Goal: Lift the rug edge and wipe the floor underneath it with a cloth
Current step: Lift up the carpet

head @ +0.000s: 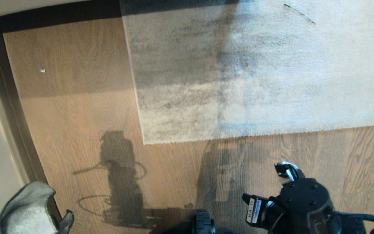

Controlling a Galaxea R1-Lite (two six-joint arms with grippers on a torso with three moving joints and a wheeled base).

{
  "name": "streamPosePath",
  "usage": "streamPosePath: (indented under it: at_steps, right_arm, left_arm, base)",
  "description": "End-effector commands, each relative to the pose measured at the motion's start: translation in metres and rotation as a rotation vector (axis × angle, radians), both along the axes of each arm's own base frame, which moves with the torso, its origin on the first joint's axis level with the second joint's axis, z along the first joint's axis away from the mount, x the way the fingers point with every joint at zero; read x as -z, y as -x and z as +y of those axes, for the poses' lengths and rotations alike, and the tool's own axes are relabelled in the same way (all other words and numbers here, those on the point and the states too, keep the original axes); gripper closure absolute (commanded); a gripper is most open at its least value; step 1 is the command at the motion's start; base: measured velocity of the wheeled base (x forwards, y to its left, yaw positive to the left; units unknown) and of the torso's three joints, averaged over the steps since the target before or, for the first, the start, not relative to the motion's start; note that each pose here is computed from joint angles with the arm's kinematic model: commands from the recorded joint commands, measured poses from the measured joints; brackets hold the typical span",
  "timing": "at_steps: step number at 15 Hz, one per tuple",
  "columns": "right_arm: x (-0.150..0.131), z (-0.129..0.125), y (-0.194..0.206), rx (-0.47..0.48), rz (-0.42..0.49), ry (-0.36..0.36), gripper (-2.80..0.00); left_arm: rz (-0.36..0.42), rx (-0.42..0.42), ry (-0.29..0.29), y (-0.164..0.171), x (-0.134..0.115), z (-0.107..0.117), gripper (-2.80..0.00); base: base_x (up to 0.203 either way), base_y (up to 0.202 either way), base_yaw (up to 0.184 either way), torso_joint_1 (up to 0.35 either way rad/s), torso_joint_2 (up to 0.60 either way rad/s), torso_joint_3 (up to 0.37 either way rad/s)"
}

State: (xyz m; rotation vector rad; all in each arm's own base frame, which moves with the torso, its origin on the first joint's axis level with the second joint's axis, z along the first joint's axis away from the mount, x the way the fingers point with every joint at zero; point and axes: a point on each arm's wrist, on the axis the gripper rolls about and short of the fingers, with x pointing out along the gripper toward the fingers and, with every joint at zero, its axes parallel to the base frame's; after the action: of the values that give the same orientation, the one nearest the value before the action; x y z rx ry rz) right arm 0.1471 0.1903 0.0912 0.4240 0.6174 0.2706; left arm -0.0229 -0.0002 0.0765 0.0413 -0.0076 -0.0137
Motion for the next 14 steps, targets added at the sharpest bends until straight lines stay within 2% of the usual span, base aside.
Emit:
streamPosePath:
  at_steps: [1, 2, 3, 5, 14]
  right_arm:
    - [0.018, 0.018, 0.001, 0.018, -0.001, 0.074, 0.00]
    - [0.021, 0.018, 0.001, 0.029, -0.002, 0.089, 0.00]
    - [0.025, 0.019, 0.000, 0.035, 0.004, 0.104, -2.80]
    - [0.031, 0.022, -0.003, 0.045, 0.005, 0.113, -2.80]
    - [0.049, 0.052, -0.031, 0.100, -0.179, -0.131, -2.80]
  left_arm:
    - [0.000, 0.000, 0.000, 0.000, 0.000, 0.000, 0.00]
    - [0.000, 0.000, 0.000, 0.000, 0.000, 0.000, 0.00]
    - [0.000, 0.000, 0.000, 0.000, 0.000, 0.000, 0.00]
    - [0.000, 0.000, 0.000, 0.000, 0.000, 0.000, 0.00]
    - [0.001, 0.000, 0.000, 0.000, 0.000, 0.000, 0.00]
  base:
    - [0.000, 0.000, 0.000, 0.000, 0.00, 0.000]
    - [0.000, 0.000, 0.000, 0.000, 0.00, 0.000]
    - [0.000, 0.000, 0.000, 0.000, 0.00, 0.000]
    - [0.000, 0.000, 0.000, 0.000, 0.00, 0.000]
    - [0.000, 0.000, 0.000, 0.000, 0.00, 0.000]
